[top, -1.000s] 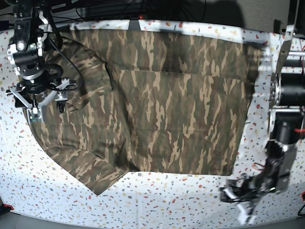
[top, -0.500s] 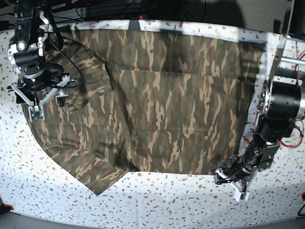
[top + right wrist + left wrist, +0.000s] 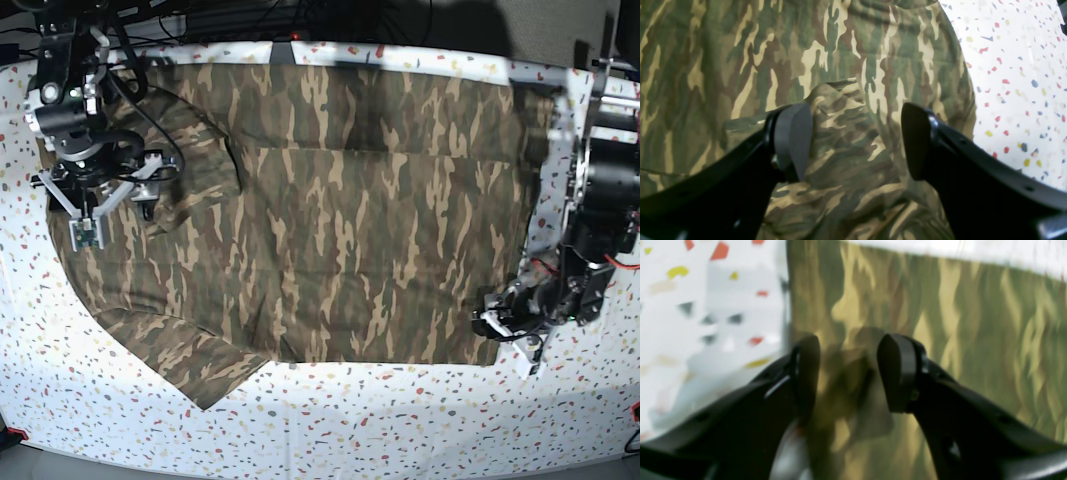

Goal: Fold the T-shirt properly
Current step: 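Grasp the shirt's side edges with both grippers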

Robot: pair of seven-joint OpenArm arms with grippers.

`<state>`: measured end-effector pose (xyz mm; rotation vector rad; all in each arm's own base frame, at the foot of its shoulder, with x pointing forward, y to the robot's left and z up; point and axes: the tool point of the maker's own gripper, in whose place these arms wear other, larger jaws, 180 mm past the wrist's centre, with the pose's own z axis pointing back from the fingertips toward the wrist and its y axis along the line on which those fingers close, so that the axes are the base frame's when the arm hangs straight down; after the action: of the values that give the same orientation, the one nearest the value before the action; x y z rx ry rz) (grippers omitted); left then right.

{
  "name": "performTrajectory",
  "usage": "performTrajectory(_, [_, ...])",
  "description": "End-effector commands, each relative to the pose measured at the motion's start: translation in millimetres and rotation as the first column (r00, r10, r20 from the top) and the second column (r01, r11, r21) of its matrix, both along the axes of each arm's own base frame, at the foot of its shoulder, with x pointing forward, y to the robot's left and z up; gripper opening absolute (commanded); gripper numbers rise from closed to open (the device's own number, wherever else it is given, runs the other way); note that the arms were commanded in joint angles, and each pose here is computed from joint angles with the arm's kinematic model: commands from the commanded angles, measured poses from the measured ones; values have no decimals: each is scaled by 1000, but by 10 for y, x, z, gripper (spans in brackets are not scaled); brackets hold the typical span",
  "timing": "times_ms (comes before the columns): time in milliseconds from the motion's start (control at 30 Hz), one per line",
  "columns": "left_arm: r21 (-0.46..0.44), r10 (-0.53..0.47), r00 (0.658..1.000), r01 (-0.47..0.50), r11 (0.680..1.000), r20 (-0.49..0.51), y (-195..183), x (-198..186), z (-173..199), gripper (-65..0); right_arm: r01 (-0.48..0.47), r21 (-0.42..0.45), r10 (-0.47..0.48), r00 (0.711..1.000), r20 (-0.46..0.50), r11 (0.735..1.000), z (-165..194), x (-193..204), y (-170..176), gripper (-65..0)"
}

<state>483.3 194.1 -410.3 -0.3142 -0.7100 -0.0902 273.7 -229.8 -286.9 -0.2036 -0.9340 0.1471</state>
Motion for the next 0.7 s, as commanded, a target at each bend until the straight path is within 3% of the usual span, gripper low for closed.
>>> performTrajectory(0, [-25,-21,997,23,999,73,65,143,296,-345,-29,1,29,998,64,1000,157,73,36,-235])
performTrajectory(67, [-52,-58,991,64,997,121,105,102,478,-345,-41,12,40,996,83,999,186,94,66,-235])
performTrajectory(133, [-18,-88,979,93,996,184,198,31,600,-345,-45,24,42,995,88,999,196,107,82,-235])
performTrajectory(233, [64,-86,971,74,995,221,354,-83,592,-345,-48,33,45,995,93,998,206,117,96,-235])
performTrajectory(333, [50,-64,961,52,997,270,324,-76,604,-345,-52,48,47,994,96,998,206,118,118,-235])
performTrajectory(533, [29,-111,962,107,994,248,-81,-107,442,-345,-37,101,29,996,81,994,138,89,209,-235])
performTrajectory(667, [121,-143,974,122,985,175,-131,-312,75,-345,-36,106,27,996,81,994,132,87,218,-235])
